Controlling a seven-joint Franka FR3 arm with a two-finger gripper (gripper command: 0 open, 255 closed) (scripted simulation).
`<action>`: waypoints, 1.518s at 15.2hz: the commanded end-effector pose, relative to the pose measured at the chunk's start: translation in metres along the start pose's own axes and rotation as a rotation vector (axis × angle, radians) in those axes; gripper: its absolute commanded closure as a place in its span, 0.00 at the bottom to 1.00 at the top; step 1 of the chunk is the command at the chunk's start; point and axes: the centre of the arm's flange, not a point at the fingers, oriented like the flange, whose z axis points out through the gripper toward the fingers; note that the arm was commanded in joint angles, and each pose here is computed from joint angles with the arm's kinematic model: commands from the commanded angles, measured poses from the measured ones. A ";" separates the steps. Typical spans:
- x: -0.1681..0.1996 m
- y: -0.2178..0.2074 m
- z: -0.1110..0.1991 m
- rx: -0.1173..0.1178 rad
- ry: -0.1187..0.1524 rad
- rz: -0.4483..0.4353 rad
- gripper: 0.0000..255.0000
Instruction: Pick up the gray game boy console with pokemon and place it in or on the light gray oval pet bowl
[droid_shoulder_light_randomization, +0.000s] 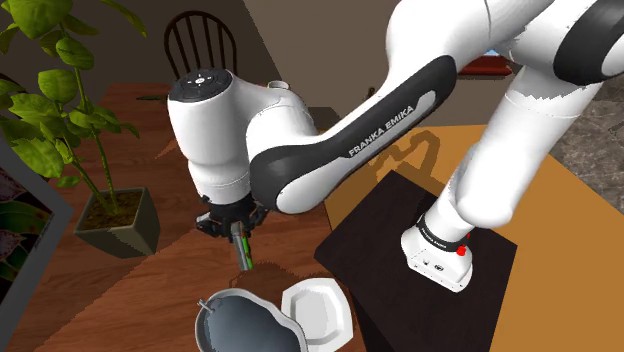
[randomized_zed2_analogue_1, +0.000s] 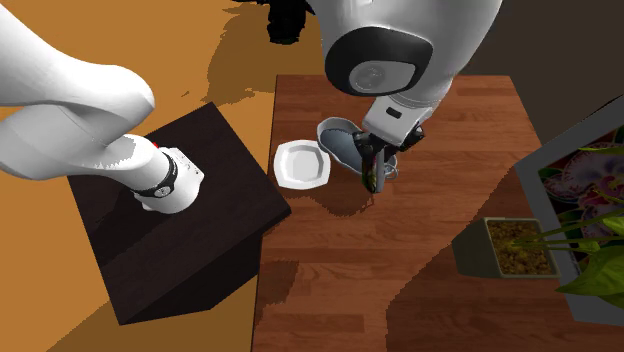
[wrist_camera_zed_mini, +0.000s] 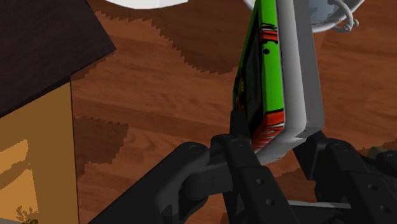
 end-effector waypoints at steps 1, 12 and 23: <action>-0.025 -0.003 -0.003 0.000 0.000 0.001 1.00; -0.138 -0.015 -0.007 0.000 0.000 0.001 1.00; -0.139 -0.016 0.051 0.000 0.000 0.001 1.00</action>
